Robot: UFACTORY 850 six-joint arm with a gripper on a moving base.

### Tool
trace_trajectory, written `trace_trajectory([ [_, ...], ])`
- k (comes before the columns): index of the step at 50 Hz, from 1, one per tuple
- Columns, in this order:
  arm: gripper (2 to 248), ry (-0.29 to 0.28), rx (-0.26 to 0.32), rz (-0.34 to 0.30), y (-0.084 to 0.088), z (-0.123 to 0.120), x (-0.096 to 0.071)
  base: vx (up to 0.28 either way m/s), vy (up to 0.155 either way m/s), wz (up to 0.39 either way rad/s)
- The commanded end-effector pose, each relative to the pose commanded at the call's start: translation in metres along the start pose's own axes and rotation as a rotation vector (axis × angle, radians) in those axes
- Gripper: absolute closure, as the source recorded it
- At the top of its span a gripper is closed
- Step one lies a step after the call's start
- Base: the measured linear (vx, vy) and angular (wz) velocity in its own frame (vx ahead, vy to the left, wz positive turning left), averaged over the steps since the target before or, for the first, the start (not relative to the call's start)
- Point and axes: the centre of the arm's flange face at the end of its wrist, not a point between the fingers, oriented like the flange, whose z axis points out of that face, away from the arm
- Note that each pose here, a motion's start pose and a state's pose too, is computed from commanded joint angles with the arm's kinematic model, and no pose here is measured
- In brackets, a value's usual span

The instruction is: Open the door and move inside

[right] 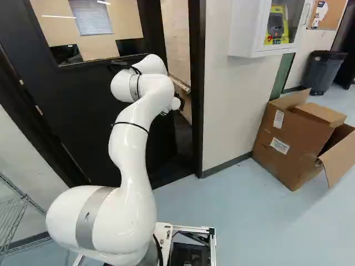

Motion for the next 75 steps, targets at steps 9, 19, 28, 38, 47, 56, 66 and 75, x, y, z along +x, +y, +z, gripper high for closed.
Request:
trace_trajectory([
  [9,3,0.004,0.0,-0.004,0.0,0.003,-0.001,0.0,0.0,0.0],
  [19,3,0.004,0.0,-0.005,0.001,0.003,-0.001,0.0,0.0,0.0],
  [28,3,0.004,0.0,-0.005,0.001,0.003,-0.001,0.0,0.0,0.0],
  [38,3,-0.001,0.004,0.0,-0.001,0.0,0.001,0.0,0.0,0.0],
  [47,3,-0.012,0.006,0.015,-0.005,-0.008,0.006,0.0,0.0,0.0],
  [56,3,-0.027,0.006,0.039,-0.011,-0.02,0.014,0.0,0.0,0.0],
  [66,3,-0.046,0.001,0.07,-0.018,-0.034,0.024,0.0,0.0,0.0],
  [75,3,-0.062,-0.016,0.104,-0.023,-0.048,0.032,0.0,0.0,0.0],
])
